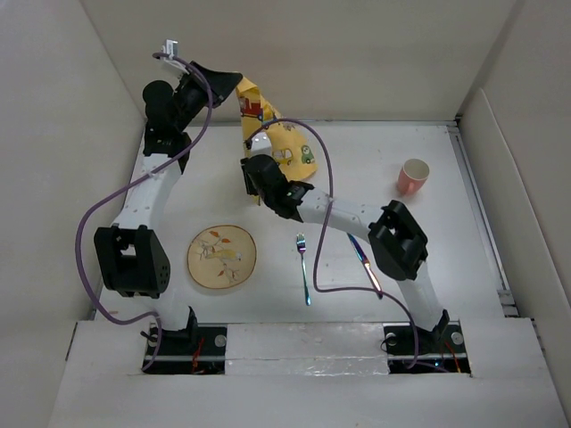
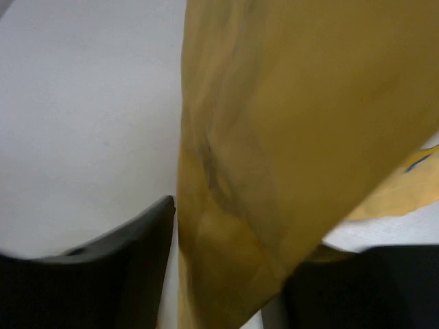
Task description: Set the dinner table for one person
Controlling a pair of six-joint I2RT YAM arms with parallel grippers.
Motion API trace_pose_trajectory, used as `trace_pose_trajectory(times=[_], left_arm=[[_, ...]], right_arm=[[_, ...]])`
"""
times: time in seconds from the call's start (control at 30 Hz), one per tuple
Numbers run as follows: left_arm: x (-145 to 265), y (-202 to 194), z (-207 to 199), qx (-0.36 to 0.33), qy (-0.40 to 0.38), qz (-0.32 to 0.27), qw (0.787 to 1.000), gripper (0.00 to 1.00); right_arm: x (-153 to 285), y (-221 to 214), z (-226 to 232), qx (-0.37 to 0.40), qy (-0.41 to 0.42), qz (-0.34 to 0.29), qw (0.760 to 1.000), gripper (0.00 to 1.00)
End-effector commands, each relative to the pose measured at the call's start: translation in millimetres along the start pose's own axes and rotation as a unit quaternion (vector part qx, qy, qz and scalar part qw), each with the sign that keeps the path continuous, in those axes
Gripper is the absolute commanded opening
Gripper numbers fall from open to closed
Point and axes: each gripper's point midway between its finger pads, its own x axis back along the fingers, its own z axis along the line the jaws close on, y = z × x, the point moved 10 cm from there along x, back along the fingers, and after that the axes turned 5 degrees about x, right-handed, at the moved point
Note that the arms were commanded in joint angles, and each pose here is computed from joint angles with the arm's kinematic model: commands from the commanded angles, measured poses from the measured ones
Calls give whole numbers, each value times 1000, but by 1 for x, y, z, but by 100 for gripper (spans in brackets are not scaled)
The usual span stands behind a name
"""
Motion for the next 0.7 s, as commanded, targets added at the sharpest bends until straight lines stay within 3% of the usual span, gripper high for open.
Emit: trace_pose_trajectory(times=[0.0,0.03,0.07,0.2,0.33,0.4,0.43,0.53,0.67], left_arm=[[6,9,-25,-19,-43,-14,999,0],[7,10,-26,-27,-41,-16,999,0],[7,11,-25,-30,-29,-23,999,0],[10,25,-22,-65,23,-69,995,0],[21,68,-7,-82,87,-153,981,0],[27,87,-4,-81,117,-192,971,0],[33,104,-10,-89,118,-214,966,0],[39,128,-41,-105,102,-246,958,0],[43,155,-89,-147,70,-287,944,0]], right_arm=[[-1,37,-11,-27,-67,-57,996,32],[2,43,-15,-21,-87,-66,994,7],[10,53,-24,-25,-93,-78,992,0],[47,95,-31,-18,-45,-130,990,0],[92,148,-16,2,128,-154,980,0],[116,187,-1,10,238,-183,954,0],[123,194,3,16,271,-172,947,0],[152,239,11,11,351,-217,911,0],[174,277,-9,-28,355,-278,892,0]])
